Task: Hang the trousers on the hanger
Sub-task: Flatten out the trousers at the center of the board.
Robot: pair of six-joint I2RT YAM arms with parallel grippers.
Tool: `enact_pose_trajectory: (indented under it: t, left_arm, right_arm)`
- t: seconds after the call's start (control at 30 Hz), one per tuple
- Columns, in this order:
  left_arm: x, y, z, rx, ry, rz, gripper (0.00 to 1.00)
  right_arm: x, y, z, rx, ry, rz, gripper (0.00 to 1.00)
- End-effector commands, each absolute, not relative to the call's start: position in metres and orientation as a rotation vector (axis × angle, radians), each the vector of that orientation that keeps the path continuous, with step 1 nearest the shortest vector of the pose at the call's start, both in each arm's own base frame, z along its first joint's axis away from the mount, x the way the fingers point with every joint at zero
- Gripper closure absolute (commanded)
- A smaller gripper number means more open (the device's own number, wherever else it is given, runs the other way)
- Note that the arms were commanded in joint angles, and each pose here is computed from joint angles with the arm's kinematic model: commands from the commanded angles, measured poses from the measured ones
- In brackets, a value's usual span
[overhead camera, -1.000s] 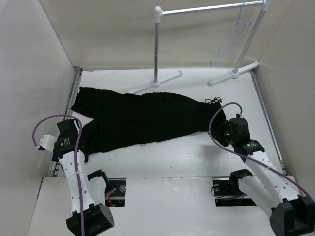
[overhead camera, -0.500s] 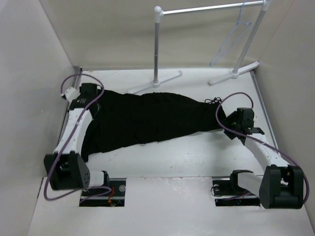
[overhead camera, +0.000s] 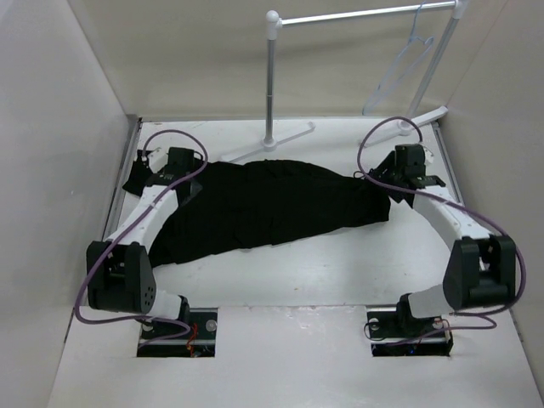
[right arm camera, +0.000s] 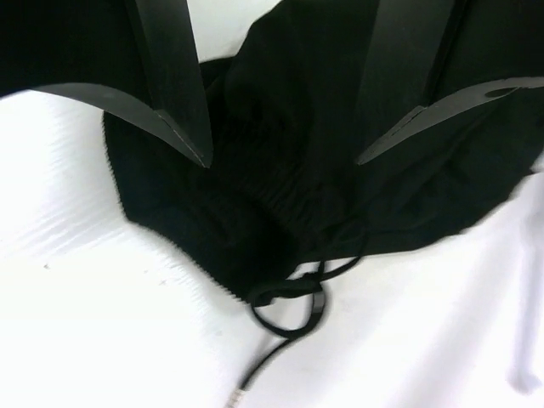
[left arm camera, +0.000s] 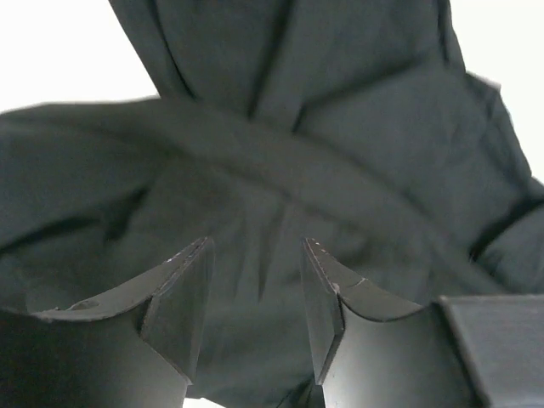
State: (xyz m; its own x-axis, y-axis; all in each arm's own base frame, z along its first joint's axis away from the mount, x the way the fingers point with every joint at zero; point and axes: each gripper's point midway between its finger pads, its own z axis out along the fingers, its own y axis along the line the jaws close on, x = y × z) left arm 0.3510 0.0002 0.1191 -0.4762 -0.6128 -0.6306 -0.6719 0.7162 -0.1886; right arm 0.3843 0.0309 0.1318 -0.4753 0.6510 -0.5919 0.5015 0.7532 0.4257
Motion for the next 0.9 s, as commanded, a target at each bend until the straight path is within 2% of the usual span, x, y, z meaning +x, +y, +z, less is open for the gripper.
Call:
enact_pose_trajectory:
  t: [0.0,0.07,0.13,0.17,0.23,0.33,0.43,0.6,0.73,0.77,0.87]
  left_arm:
    - [0.346,-0.018,0.124,-0.929,2.211,0.021,0.58]
    - [0.340,-0.025,0.115,-0.916,2.234,0.012,0.58]
    - [0.332,-0.029,0.103,-0.909,2.265,0.017,0.58]
    - [0.329,-0.030,0.097,-0.907,2.282,0.022,0.58]
    - [0.323,-0.033,0.082,-0.910,2.329,0.016,0.57]
    - [0.322,-0.025,0.065,-0.952,2.346,0.031,0.57]
    - [0.323,-0.012,0.062,-1.000,2.333,0.049,0.57]
    - [0.326,0.000,0.077,-1.062,2.274,0.038,0.57]
    - [0.336,0.004,0.102,-1.084,2.204,0.016,0.56]
    - [0.341,0.005,0.110,-1.084,2.186,0.012,0.55]
    - [0.358,0.012,0.124,-1.080,2.163,0.022,0.53]
  right_arm:
    - [0.394,0.022,0.124,0.815,2.229,0.135,0.32]
    - [0.404,0.024,0.122,0.793,2.248,0.132,0.54]
    - [0.406,0.021,0.128,0.792,2.239,0.115,0.84]
    - [0.406,0.020,0.134,0.790,2.223,0.114,0.90]
    - [0.396,0.020,0.153,0.779,2.184,0.126,0.96]
    - [0.364,0.020,0.189,0.750,2.115,0.148,0.95]
    - [0.311,0.017,0.208,0.752,2.119,0.155,0.95]
    - [0.211,0.023,0.154,0.977,2.235,0.251,0.96]
    - [0.161,0.044,0.103,1.186,2.323,0.373,0.95]
    - [0.159,0.051,0.103,1.172,2.323,0.414,0.92]
    - [0.155,0.053,0.109,1.105,2.366,0.330,0.62]
